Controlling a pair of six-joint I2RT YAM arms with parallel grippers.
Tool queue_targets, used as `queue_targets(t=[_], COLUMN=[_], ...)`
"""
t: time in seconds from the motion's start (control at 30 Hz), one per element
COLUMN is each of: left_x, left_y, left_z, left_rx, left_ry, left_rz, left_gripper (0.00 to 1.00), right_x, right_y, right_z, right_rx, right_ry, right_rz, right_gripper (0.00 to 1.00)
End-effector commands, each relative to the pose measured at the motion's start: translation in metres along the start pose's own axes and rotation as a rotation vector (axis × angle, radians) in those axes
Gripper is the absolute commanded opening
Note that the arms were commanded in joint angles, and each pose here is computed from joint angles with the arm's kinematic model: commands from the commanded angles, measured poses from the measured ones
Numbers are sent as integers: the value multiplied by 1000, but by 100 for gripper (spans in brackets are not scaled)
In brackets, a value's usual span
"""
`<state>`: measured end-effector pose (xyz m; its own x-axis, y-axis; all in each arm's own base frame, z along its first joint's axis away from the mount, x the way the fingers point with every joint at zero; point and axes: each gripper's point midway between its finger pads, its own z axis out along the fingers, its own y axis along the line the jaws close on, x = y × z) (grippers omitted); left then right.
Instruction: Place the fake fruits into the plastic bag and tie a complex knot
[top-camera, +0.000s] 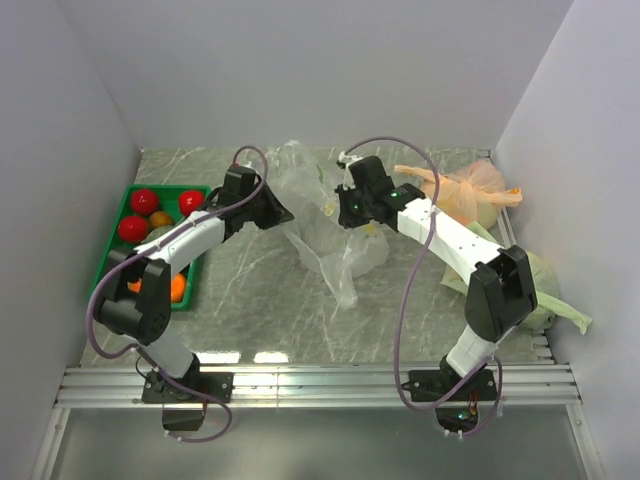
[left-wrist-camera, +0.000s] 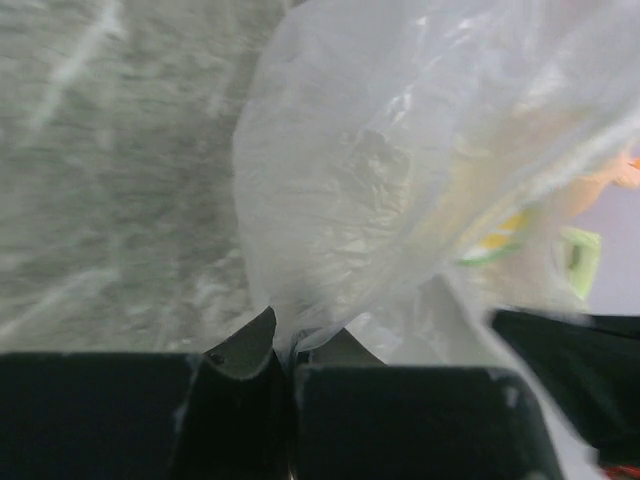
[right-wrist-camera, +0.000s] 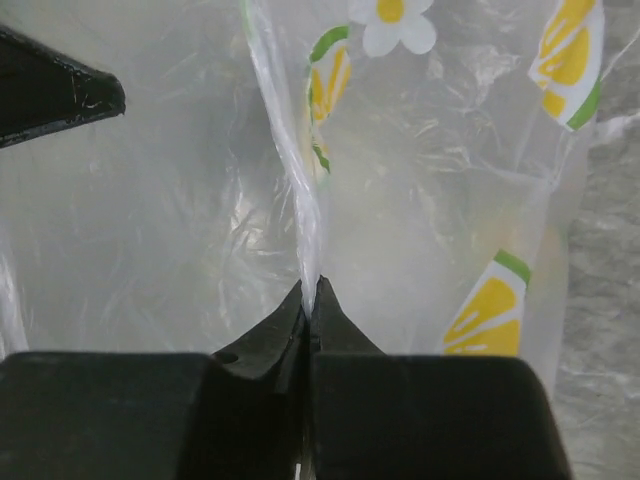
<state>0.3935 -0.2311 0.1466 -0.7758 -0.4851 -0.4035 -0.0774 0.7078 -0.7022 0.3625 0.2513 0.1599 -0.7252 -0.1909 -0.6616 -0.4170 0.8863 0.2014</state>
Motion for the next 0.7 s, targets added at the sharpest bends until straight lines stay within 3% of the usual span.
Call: queue_targets(t=[0.0, 0.1, 0.23, 0.37, 0.4, 0.47, 0.57, 0.67], left_x=[-16, -14, -20, -28, -33, -42, -68, -103], left_y=[15, 31, 25, 11, 6, 8, 13, 25], left_z=[-15, -16, -20, -31, -37, -51, -82, -116], left_rx=[-35, -60, -45, -18, -20, -42, -41, -100], left_ry=[-63, -62, -76, -51, -62, -74, -125, -217], left_rz=[77, 121, 193, 362, 398, 483, 514, 518], left_gripper=[6, 7, 15, 36, 65, 92, 98, 98], right_x=[-53, -86, -85, -64, -62, -58, -55, -49], right_y=[-2, -10, -9, -8, -5, -2, -2, -1], right_z=[-52, -86, -94, -77, -75, -72, -67, -62], right_rx=[-14, -38, -48, -63, -70, -83, -85, -89], right_ry=[-204, -343, -360, -302, -295, -286, -273, -253], right_rz=[3, 44, 30, 29, 26, 16, 10, 13], right_gripper=[0, 0, 0, 0, 0, 0, 0, 0])
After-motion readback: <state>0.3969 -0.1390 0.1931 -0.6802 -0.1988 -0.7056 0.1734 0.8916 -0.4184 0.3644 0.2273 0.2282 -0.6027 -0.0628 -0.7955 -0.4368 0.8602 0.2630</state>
